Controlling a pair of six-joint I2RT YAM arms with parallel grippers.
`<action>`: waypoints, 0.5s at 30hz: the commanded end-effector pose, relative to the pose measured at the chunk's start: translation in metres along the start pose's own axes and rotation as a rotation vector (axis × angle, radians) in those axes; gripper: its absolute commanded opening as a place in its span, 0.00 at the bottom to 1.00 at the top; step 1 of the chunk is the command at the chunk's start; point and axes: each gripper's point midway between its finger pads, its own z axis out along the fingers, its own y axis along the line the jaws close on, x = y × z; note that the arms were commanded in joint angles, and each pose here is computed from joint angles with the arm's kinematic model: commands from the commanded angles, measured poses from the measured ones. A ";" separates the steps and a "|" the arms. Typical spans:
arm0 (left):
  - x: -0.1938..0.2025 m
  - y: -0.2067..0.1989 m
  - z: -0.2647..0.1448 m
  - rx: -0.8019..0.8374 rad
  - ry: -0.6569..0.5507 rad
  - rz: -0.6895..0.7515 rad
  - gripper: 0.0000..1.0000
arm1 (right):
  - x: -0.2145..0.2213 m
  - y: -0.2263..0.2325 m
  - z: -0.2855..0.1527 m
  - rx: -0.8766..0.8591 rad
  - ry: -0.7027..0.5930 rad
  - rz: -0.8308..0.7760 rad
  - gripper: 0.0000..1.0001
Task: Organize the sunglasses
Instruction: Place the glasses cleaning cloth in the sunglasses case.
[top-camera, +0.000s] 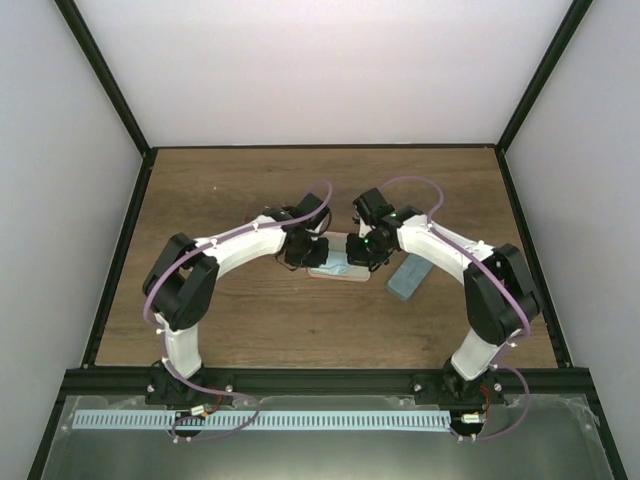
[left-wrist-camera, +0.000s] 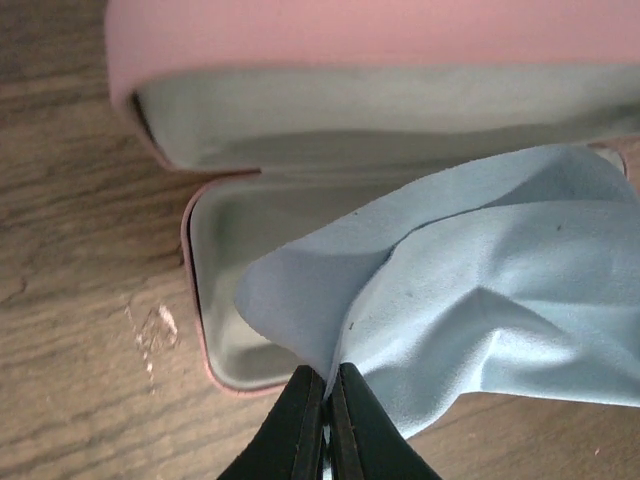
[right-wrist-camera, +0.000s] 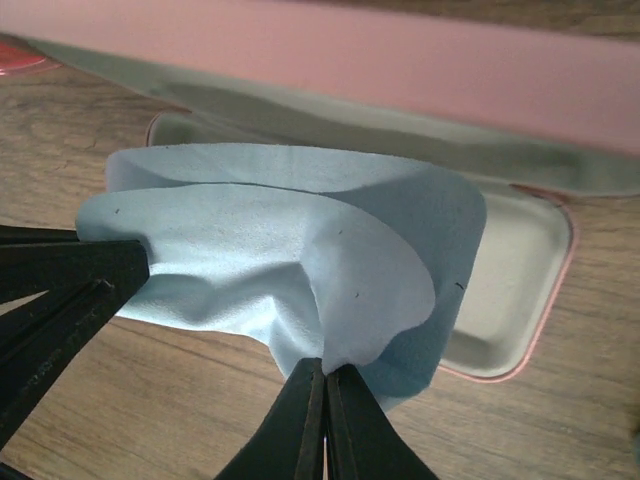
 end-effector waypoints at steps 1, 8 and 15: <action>-0.014 -0.003 0.007 0.005 -0.011 0.011 0.04 | -0.017 -0.002 -0.007 -0.014 -0.022 -0.022 0.01; -0.013 0.002 0.024 -0.006 0.022 0.003 0.04 | -0.017 -0.013 0.003 -0.008 0.000 -0.028 0.01; -0.012 0.008 0.035 -0.025 0.036 -0.003 0.04 | -0.014 -0.021 0.015 0.004 0.025 -0.038 0.01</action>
